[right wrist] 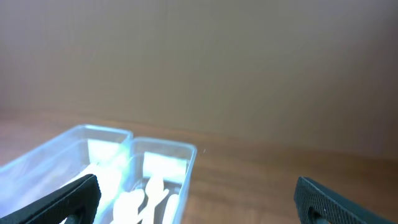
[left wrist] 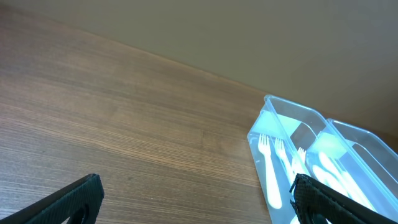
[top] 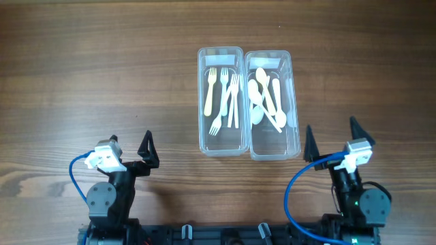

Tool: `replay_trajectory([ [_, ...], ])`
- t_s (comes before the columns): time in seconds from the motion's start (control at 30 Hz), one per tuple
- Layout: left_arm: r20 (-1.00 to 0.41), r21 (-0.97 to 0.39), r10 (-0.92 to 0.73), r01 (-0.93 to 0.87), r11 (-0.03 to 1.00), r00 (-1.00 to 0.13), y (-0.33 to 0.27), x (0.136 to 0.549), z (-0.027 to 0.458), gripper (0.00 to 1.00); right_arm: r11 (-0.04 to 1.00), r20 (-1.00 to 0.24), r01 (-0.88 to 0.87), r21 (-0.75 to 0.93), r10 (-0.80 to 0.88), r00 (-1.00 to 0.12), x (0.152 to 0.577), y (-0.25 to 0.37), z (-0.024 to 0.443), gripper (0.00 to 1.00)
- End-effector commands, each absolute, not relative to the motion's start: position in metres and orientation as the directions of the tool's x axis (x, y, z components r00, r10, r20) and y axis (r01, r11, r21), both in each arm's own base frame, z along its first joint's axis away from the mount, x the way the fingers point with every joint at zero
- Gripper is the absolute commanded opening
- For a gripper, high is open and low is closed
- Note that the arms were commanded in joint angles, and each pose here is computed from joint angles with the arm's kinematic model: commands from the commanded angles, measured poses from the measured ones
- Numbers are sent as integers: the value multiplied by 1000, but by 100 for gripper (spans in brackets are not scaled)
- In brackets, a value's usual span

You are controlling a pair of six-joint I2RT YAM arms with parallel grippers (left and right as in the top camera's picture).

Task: Pack container

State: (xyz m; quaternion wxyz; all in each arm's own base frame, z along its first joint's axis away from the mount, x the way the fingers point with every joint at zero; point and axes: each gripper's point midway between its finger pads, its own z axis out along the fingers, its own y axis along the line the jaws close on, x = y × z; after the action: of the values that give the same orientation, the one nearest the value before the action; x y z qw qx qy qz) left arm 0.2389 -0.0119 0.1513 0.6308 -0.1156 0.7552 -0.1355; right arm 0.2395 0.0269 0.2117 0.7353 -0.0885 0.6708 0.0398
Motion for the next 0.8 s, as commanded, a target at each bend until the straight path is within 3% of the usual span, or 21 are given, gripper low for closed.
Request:
replay_trajectory([
  [0.0, -931, -327, -322, -1, 945, -172, -12, 239, 150, 100, 978, -993, -179, -103, -89, 83, 243, 29, 192, 100],
  [0.17, -931, -327, -322, -1, 945, -172, -12, 239, 150, 100, 981, -988, -130, -146, -139, 65, 245, 20, 186, 100],
  [0.33, -931, -327, -322, -1, 945, -172, -12, 239, 150, 100, 998, -997, -10, -58, -57, 46, 246, -1, 186, 100],
  [0.77, -931, -327, -322, -1, 945, -172, -12, 239, 150, 100, 998, -999, 15, -53, -53, 7, 247, -6, 177, 100],
])
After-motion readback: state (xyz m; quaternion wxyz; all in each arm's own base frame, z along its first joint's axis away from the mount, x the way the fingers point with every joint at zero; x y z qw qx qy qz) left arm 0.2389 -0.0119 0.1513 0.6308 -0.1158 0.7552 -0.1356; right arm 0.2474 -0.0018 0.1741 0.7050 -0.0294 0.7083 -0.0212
